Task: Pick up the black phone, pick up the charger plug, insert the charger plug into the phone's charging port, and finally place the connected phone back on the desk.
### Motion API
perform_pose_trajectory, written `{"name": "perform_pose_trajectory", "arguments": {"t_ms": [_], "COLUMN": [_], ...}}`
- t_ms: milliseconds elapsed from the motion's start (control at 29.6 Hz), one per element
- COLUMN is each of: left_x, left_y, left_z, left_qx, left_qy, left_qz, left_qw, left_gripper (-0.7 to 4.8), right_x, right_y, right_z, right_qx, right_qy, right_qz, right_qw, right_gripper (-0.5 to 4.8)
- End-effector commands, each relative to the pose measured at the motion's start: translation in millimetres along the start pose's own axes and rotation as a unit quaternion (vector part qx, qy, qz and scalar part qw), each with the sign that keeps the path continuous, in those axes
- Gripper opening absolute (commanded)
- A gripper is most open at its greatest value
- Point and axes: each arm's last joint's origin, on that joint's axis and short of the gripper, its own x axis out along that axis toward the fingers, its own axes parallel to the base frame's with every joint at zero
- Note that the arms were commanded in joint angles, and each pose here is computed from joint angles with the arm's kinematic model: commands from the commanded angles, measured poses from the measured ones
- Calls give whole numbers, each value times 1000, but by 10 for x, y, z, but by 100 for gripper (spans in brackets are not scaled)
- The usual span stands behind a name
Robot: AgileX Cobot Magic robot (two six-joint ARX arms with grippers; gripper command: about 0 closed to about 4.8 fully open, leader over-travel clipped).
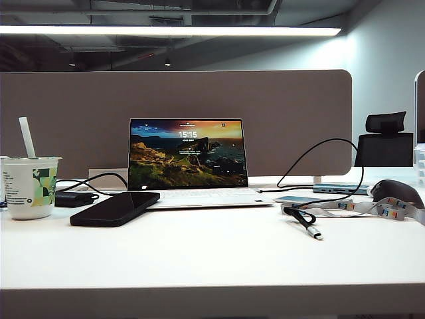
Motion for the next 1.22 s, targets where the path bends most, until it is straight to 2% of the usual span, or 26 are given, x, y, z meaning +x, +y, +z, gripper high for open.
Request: {"name": "perform_pose_trajectory", "arguments": {"t_ms": [34, 135, 203, 270, 304, 405, 439, 608, 709, 844, 979, 1081, 1216], "left_x": [0, -1, -1, -4, -9, -52, -91, -131, -17, 88, 187, 319, 521], "left_y": [1, 3, 3, 3, 4, 16, 15, -2, -17, -30, -42, -67, -103], "left_z": [38, 38, 43, 74, 118, 301, 443, 947, 1272, 1534, 1743, 1859, 1945], "left_qx": [3, 22, 20, 7, -2, -20, -24, -25, -24, -24, -24, -20, -16], "left_qy": [-20, -20, -22, -35, -52, -79, -99, -121, -110, -109, -109, -96, -70], "left_qz": [3, 6, 6, 8, 11, 39, 42, 40, 40, 39, 36, 6, -39], "left_qw": [1000, 1000, 1000, 999, 999, 996, 994, 991, 993, 993, 993, 995, 997], "left_gripper": [-6, -6, -6, -6, -6, -6, -6, -6, -6, -6, -6, -6, -6], "right_x": [2, 2, 0, -21, -52, -157, -212, -152, 53, 233, 406, 568, 814], "right_y": [-1, -1, -1, -1, -4, -17, -21, -16, 2, 20, 101, 218, 506], "right_z": [-1, -1, 12, 123, 255, 582, 785, 1432, 1862, 2109, 2272, 2337, 2331], "right_qx": [-1, -1, 0, 29, 52, 57, 58, 58, 55, 51, 51, 54, 53], "right_qy": [-4, -4, -6, -22, -37, -64, -84, -96, -92, -80, -70, -45, 14], "right_qz": [-1, -1, -1, 0, -5, -27, -31, -26, 2, 18, 69, 109, 175], "right_qw": [1000, 1000, 1000, 999, 998, 996, 994, 993, 994, 995, 994, 992, 983], "right_gripper": [-5, -5, -5, -5, -5, -5, -5, -5, -5, -5, -5, -5, -5]}}
